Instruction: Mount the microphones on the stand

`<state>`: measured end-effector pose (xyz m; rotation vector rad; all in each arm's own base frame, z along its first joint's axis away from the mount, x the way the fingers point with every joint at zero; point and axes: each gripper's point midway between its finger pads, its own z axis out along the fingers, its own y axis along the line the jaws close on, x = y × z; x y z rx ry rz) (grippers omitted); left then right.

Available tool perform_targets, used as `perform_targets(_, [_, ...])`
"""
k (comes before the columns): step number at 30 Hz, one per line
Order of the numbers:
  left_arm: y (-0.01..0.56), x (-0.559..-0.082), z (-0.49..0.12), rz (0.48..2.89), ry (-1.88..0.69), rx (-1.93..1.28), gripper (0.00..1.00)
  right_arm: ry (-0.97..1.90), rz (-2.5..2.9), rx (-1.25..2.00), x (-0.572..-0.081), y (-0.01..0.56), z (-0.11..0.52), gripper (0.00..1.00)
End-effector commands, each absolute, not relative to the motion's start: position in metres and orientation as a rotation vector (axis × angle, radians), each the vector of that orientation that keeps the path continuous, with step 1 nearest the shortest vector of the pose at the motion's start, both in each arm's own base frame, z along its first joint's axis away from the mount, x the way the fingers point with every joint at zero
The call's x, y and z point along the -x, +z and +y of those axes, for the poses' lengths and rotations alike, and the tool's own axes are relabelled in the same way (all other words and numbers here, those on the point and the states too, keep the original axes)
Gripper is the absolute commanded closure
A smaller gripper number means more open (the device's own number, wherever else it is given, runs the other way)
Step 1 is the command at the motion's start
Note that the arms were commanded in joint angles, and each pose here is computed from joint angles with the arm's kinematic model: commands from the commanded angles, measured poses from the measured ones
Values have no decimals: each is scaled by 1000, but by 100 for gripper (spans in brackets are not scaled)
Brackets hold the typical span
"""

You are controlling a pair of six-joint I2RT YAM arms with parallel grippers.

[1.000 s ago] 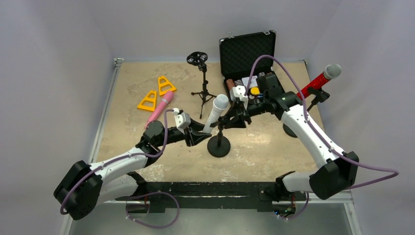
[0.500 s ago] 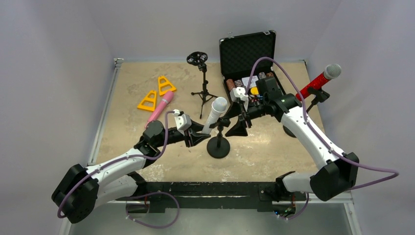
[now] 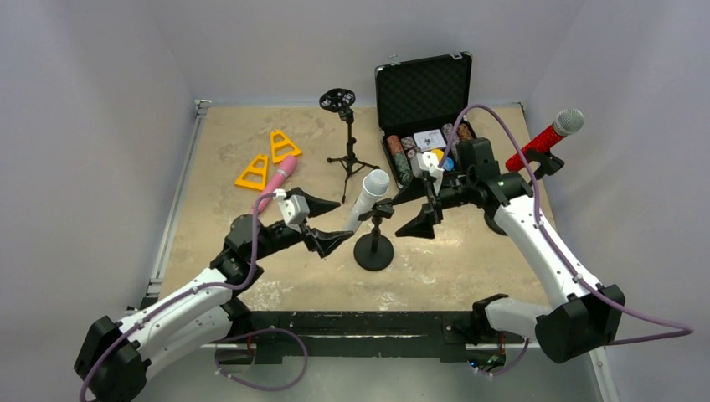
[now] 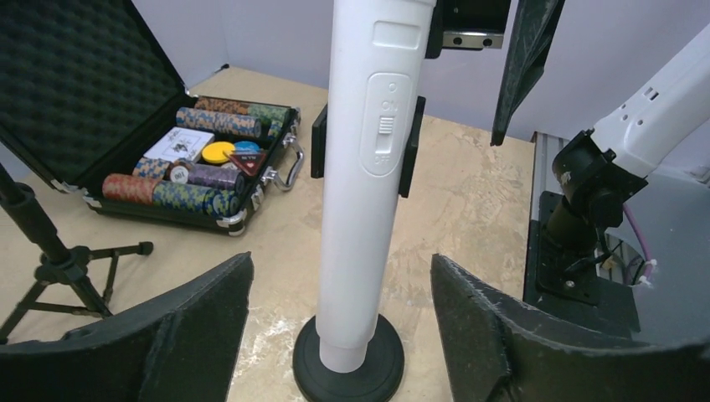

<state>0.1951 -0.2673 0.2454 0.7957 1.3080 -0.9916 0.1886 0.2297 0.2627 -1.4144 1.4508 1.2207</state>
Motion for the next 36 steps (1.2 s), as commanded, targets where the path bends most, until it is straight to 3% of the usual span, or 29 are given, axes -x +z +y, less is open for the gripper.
perform_targets(1, [255, -190, -257, 1303, -961, -781, 5, 1219, 1378, 1414, -183, 267, 228, 17])
perform_targets(6, [283, -183, -230, 1348, -850, -756, 1, 1184, 1360, 1401, -178, 252, 220, 16])
perform_targets(11, [284, -186, -186, 1556, -638, -697, 1, 1118, 1303, 1402, -173, 232, 213, 14])
perform_targets(21, [244, -201, -123, 1797, -198, -746, 1, 1097, 1240, 1379, -164, 206, 203, 10])
perform_targets(26, [214, -206, -121, 1805, -166, -743, 1, 1098, 1241, 1370, -166, 205, 201, 10])
perform_targets(36, [216, -204, -113, 1784, -145, -721, 1, 1079, 1230, 1354, -168, 200, 194, 10])
